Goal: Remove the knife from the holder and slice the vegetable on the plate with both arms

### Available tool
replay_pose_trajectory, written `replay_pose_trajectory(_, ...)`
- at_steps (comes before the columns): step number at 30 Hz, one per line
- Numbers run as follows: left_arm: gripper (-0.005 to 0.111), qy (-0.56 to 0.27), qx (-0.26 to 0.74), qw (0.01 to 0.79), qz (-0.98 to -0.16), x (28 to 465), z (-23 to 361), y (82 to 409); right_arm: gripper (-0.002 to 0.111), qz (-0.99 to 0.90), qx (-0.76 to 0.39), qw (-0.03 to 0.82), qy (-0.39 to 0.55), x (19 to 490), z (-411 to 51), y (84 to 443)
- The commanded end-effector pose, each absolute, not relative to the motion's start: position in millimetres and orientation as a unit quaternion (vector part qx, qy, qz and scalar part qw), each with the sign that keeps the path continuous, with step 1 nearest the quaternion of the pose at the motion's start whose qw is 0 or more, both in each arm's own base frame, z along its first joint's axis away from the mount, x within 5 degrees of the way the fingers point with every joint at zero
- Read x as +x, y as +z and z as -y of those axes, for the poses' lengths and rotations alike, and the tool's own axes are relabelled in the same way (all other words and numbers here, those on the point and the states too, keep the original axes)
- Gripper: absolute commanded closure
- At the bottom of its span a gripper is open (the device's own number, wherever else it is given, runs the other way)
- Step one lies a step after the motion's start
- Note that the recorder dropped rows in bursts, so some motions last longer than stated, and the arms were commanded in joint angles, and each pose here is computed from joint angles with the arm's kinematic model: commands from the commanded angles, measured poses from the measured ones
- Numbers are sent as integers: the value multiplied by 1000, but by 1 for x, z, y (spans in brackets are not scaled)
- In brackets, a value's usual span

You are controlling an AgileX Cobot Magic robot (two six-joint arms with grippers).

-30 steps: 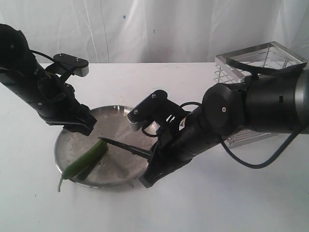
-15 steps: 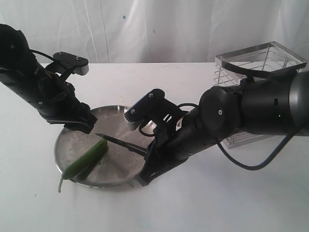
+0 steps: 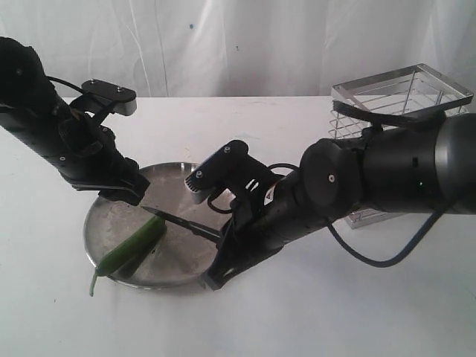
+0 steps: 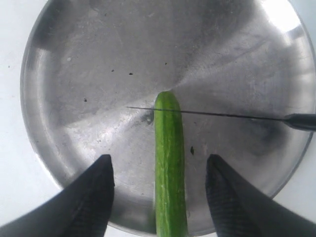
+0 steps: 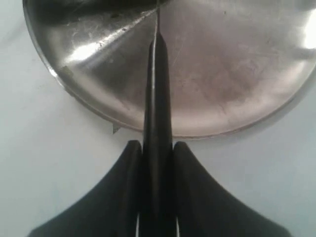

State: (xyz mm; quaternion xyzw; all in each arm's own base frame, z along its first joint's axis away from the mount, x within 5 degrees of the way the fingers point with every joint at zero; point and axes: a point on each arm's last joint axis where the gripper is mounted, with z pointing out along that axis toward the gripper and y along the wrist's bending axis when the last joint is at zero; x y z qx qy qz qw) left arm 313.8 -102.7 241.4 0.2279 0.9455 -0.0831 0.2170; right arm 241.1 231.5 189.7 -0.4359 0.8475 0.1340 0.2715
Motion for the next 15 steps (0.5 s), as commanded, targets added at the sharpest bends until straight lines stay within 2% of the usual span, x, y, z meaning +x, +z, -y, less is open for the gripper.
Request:
replay_pose_trajectory(1,48,-87,225,215,-946,310,104,244,108,-843,-438,282,135,241,-237,188)
replay_pose_trajectory(6,48,-87,225,215,-946,310,104,244,108,-847,-437,275,130,245,-239,176)
replay_pose_trajectory(15,48,-87,225,216,-946,310,104,244,108,-841,-436,291,135,251,-245,187)
